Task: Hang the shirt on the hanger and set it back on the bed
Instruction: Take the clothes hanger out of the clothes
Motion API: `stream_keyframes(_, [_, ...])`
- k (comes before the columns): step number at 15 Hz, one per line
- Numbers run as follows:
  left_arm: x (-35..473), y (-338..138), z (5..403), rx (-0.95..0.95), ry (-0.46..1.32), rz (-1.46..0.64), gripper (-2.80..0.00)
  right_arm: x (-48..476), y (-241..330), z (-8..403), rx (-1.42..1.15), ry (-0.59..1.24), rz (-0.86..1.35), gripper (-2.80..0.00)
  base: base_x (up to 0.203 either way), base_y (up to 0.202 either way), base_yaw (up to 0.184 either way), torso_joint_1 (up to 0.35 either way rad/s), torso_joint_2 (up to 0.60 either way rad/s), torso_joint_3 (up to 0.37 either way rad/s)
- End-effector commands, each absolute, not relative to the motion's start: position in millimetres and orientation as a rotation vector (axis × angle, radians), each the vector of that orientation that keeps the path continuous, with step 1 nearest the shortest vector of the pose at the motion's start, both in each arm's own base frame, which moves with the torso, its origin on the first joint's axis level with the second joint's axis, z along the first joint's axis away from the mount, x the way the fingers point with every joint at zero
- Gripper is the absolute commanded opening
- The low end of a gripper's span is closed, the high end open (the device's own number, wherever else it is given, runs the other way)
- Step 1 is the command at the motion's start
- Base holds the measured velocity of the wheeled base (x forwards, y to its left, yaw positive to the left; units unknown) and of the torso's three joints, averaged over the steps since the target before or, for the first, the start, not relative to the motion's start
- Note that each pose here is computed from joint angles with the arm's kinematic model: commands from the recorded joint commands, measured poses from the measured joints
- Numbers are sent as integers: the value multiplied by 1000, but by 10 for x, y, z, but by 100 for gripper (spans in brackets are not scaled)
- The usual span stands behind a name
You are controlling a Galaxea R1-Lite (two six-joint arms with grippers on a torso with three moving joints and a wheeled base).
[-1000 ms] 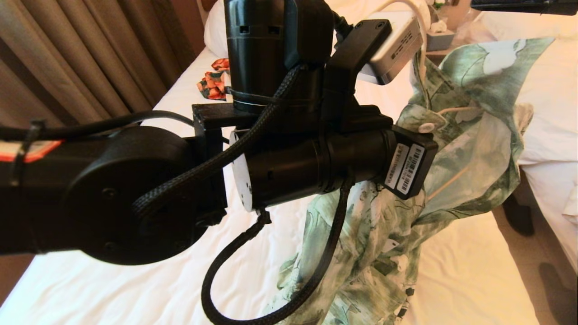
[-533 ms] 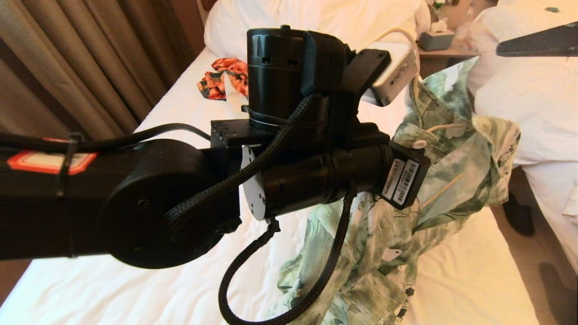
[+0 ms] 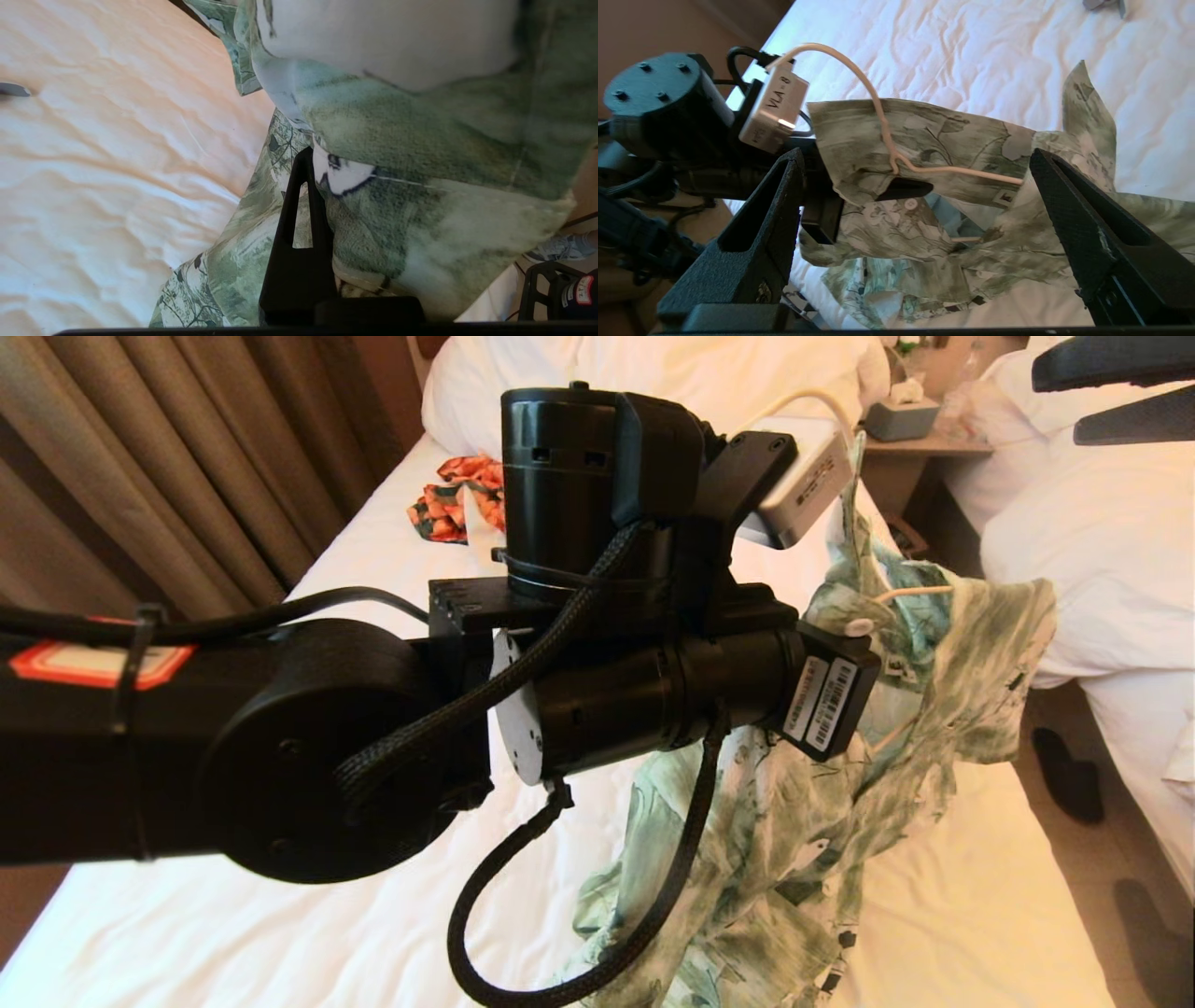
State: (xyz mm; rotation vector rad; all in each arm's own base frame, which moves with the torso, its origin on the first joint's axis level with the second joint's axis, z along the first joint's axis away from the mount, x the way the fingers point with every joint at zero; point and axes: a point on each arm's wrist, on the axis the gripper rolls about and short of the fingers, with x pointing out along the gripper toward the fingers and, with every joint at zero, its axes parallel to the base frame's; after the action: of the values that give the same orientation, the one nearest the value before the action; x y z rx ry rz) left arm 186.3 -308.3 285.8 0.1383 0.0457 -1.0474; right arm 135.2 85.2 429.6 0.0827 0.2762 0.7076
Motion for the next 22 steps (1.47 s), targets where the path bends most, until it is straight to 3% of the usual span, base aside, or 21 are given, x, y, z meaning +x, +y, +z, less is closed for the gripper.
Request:
stream_keyframes(1, [1848, -3059, 2889, 134, 37, -1048, -280, 1366, 846, 4280, 79, 285, 700, 0, 0, 0, 0, 0, 0, 0])
stream_keyframes(8, [1837, -3052, 2899, 126, 36, -1049, -280, 1434, 885, 4199, -105, 260, 720, 0, 0, 0, 0, 0, 0, 0])
stream_keyframes(15, [1831, -3052, 2918, 119, 22, -1050, -280, 1582, 987, 4271, -97, 158, 714, 0, 0, 0, 0, 0, 0, 0])
stream_keyframes(22, [1819, -3032, 2973, 113, 5, -1048, -280, 1742, 1191, 4197, -108, 175, 728, 0, 0, 0, 0, 0, 0, 0])
